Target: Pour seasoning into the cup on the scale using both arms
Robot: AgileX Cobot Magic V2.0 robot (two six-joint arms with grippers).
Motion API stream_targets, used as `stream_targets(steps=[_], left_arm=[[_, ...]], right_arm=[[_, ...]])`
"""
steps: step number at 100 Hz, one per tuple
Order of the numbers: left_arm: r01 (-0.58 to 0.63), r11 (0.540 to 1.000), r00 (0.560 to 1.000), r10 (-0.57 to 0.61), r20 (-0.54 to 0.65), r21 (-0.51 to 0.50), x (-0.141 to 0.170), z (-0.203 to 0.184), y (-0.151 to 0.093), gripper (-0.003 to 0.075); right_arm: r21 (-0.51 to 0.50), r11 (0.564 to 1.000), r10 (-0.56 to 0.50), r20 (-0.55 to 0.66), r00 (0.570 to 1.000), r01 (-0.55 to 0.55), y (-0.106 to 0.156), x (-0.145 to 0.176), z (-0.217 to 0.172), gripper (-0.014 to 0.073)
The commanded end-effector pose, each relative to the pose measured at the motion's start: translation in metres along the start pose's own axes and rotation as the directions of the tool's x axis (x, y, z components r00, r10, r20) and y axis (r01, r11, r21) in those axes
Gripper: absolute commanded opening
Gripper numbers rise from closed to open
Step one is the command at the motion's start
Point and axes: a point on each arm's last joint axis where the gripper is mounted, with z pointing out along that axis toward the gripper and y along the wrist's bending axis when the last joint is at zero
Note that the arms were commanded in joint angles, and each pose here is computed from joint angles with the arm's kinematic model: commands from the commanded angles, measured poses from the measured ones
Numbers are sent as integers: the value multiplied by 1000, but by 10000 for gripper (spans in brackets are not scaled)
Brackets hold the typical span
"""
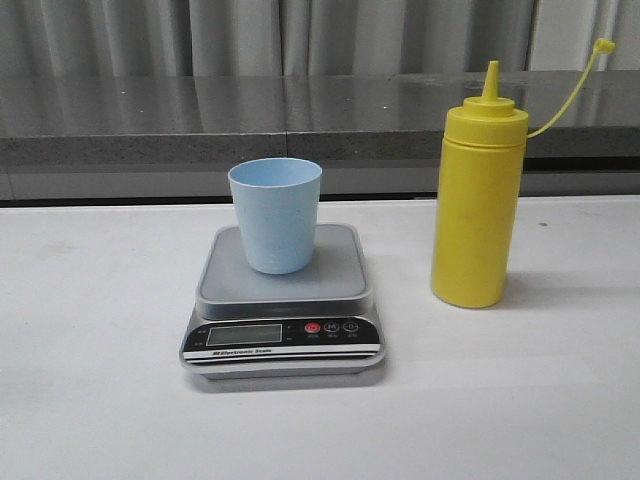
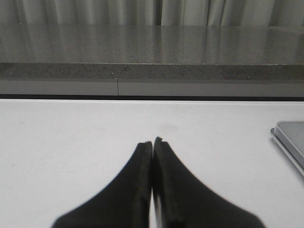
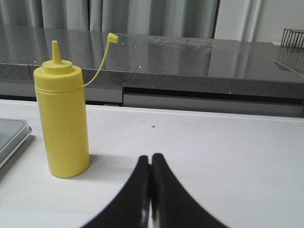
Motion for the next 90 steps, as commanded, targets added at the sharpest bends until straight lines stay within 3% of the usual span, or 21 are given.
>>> stream_targets(steps=[1, 90], left_arm=[[0, 1000, 998, 0, 70, 6, 4, 0, 0, -20], [0, 1000, 997, 0, 77, 7, 4, 0, 0, -20]], right_arm=[[5, 1000, -9, 118, 993, 8, 0, -15, -3, -67], [5, 1000, -9, 118, 993, 8, 0, -15, -3, -67]])
